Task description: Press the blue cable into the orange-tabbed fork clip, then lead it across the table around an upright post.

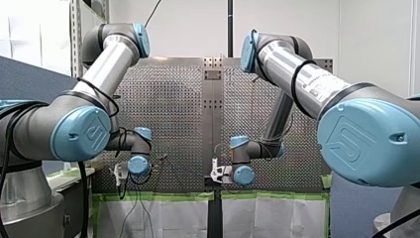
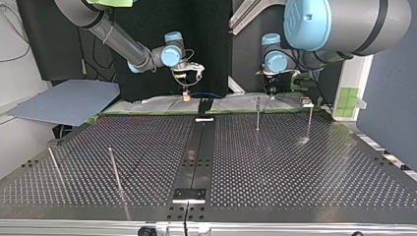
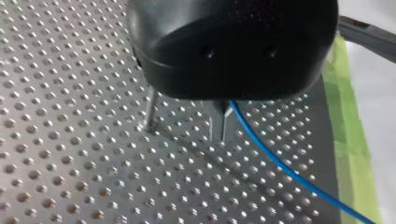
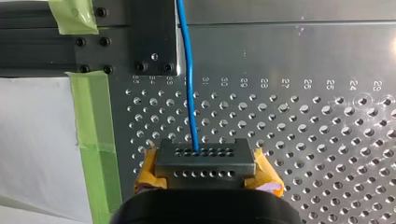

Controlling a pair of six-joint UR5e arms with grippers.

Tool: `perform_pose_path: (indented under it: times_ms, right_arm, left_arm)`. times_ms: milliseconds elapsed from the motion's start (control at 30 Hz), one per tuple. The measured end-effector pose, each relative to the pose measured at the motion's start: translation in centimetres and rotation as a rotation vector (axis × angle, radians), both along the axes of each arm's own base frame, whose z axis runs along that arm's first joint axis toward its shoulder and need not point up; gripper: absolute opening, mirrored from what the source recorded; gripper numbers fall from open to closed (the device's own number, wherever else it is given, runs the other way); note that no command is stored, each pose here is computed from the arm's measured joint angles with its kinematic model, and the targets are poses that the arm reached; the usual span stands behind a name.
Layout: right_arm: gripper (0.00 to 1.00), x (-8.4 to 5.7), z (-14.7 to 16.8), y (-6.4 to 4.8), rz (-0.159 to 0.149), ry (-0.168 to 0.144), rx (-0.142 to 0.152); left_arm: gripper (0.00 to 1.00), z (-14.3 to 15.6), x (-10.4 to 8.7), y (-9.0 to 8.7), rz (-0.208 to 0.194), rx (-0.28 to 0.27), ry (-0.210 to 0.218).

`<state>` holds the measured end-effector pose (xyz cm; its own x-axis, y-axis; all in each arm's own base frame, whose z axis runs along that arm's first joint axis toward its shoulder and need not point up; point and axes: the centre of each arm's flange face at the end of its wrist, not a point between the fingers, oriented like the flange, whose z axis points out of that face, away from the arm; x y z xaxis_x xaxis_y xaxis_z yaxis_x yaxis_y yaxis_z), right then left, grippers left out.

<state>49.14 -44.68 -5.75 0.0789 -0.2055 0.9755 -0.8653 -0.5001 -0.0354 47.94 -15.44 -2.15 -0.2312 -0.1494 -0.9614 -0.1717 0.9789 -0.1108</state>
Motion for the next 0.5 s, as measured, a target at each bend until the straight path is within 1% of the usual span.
perform_pose_path:
  times_ms: [133,333,433,500]
  right_arm:
    - [0.00,0.20,0.14,-0.14,0.002,-0.001,-0.002]
    - [0.00,0.17,0.15,-0.18,0.002,0.002,0.001]
    - [0.00,0.18,0.18,-0.25,0.001,0.002,0.001]
    - [0.00,0.19,0.22,-0.33,0.001,0.001,0.001]
  left_arm:
    - [0.00,0.51,0.06,-0.04,-0.004,0.000,-0.008]
    - [0.00,0.67,0.19,-0.08,-0.010,-0.002,-0.017]
    - [0.00,0.78,0.42,-0.06,-0.009,-0.009,-0.032]
    - [0.00,0.95,0.73,-0.07,-0.009,-0.018,-0.050]
